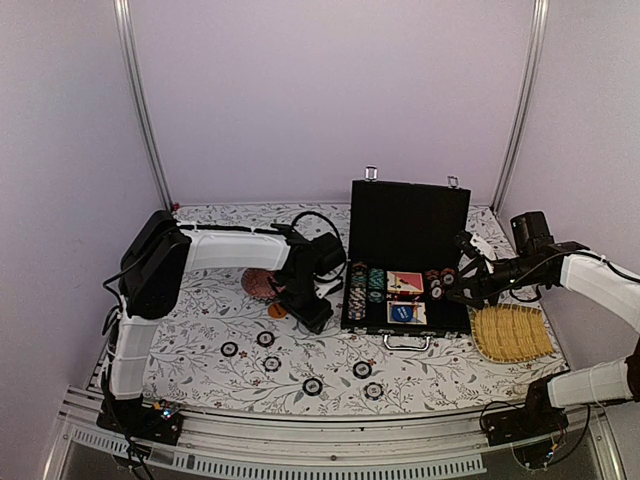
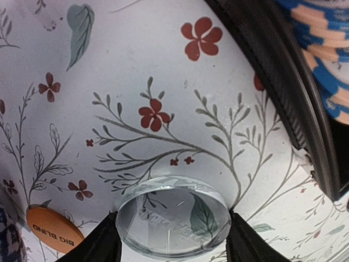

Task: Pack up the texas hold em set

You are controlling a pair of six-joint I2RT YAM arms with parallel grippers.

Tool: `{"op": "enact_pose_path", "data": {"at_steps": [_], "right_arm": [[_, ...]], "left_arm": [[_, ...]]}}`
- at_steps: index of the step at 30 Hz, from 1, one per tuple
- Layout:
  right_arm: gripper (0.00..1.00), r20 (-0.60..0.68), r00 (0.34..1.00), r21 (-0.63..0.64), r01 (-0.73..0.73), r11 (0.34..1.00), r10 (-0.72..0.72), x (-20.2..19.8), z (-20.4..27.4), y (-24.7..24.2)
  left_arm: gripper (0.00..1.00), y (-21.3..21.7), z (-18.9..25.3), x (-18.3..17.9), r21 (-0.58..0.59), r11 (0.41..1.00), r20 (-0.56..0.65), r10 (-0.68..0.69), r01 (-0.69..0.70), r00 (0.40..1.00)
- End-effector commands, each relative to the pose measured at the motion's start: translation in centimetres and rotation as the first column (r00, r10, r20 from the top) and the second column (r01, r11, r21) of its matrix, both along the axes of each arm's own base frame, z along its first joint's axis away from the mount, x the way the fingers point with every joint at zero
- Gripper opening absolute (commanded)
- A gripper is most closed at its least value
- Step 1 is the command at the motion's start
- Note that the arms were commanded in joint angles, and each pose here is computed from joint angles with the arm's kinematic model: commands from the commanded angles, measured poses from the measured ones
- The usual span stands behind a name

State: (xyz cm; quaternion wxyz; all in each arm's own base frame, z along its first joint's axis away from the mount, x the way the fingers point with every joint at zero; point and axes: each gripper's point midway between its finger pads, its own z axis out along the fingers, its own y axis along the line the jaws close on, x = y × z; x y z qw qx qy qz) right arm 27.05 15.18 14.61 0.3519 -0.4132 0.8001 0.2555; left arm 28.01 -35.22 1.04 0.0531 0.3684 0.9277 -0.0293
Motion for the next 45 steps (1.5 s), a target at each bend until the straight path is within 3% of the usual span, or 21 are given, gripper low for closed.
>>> {"op": "enact_pose_path", "data": {"at_steps": [1, 11, 20, 29, 34, 45], "right_arm": [[0.65, 0.006, 1.000, 0.012, -0.005, 1.000, 0.005, 0.1, 0.0, 0.0], [0.65, 0.014, 1.000, 0.015, -0.005, 1.000, 0.004, 0.1, 0.2, 0.1], [0.65, 0.032, 0.998, -0.003, 0.054, 0.999, -0.054, 1.0, 0.5, -0.6], [0.65, 0.037, 0.995, 0.006, 0.095, 0.996, -0.095, 1.5, 0.8, -1.3], [0.65, 0.036, 0.995, 0.001, 0.097, 0.995, -0.097, 1.6, 0.7, -1.3], [0.65, 0.033, 0.994, -0.009, 0.107, 0.994, -0.106, 1.7, 0.3, -1.7]], "left_arm": [[0.63, -0.1, 0.5, -0.4, 0.017, 1.000, -0.010, 0.003, -0.003, 1.000], [0.58, -1.6, 9.1, 0.7, -0.077, 0.997, 0.105, 0.031, -0.023, 0.994], [0.57, -10.2, 13.9, 3.5, -0.340, 0.937, 0.239, 0.005, 0.079, 0.971], [0.57, -17.9, 15.9, 5.7, -0.528, 0.835, 0.340, 0.042, 0.154, 0.939], [0.56, -21.1, 14.9, 5.8, -0.598, 0.776, 0.361, 0.039, 0.200, 0.932], [0.59, -23.8, 11.5, 7.3, -0.621, 0.755, 0.414, 0.088, 0.211, 0.906]]}}
